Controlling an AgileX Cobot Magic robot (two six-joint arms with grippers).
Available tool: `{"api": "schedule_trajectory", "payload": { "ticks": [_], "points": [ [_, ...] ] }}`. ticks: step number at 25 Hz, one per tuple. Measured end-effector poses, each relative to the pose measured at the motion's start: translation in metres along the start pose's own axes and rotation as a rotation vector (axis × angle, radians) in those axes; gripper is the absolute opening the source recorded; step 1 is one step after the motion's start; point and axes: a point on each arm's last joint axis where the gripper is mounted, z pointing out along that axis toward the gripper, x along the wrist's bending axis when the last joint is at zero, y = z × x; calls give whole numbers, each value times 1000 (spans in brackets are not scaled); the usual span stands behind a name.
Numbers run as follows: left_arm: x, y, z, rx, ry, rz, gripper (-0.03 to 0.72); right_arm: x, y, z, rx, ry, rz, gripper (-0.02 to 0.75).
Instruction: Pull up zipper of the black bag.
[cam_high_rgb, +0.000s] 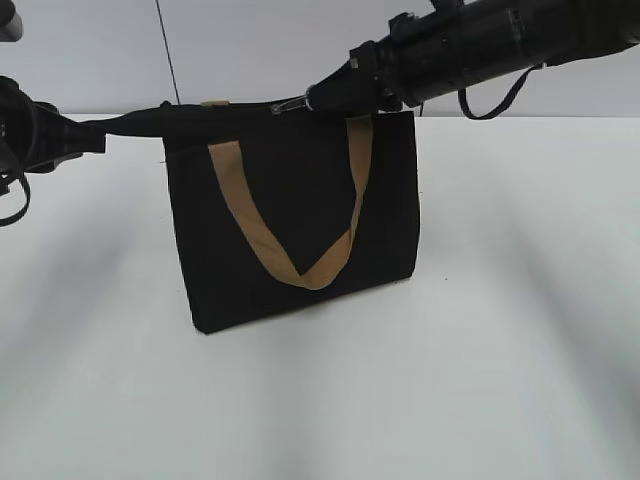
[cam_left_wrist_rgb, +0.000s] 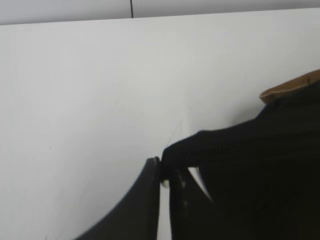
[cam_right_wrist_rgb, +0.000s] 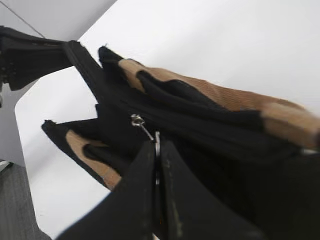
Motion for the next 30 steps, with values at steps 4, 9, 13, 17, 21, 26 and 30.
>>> {"api": "schedule_trajectory", "payload": {
  "ticks": [4, 9, 13, 17, 21, 26, 30],
  "points": [
    [1, -1, 0, 13, 15, 0, 10, -23, 2, -20, -23, -60, 19, -15],
    [1, -1, 0, 13, 15, 0, 10, -46, 5, -49, -48, -130, 33, -15],
    [0, 0, 0, -1, -2, -3, 10, -45, 5, -50, -40, -119, 27, -15],
    [-1, 1, 0, -6, -15, -45, 20, -37, 7, -50, -32, -100, -30, 86],
    [-9, 0, -1, -7, -38, -39, 247, -26, 11, -60, -3, -119, -119, 393],
    [-25, -2, -7, 15, -78, -112, 496, -15, 12, -77, 92, -176, -145, 506],
    [-33, -3, -22, 33, -76, -125, 501, -10, 9, -87, 166, -219, -123, 515]
  ]
}}
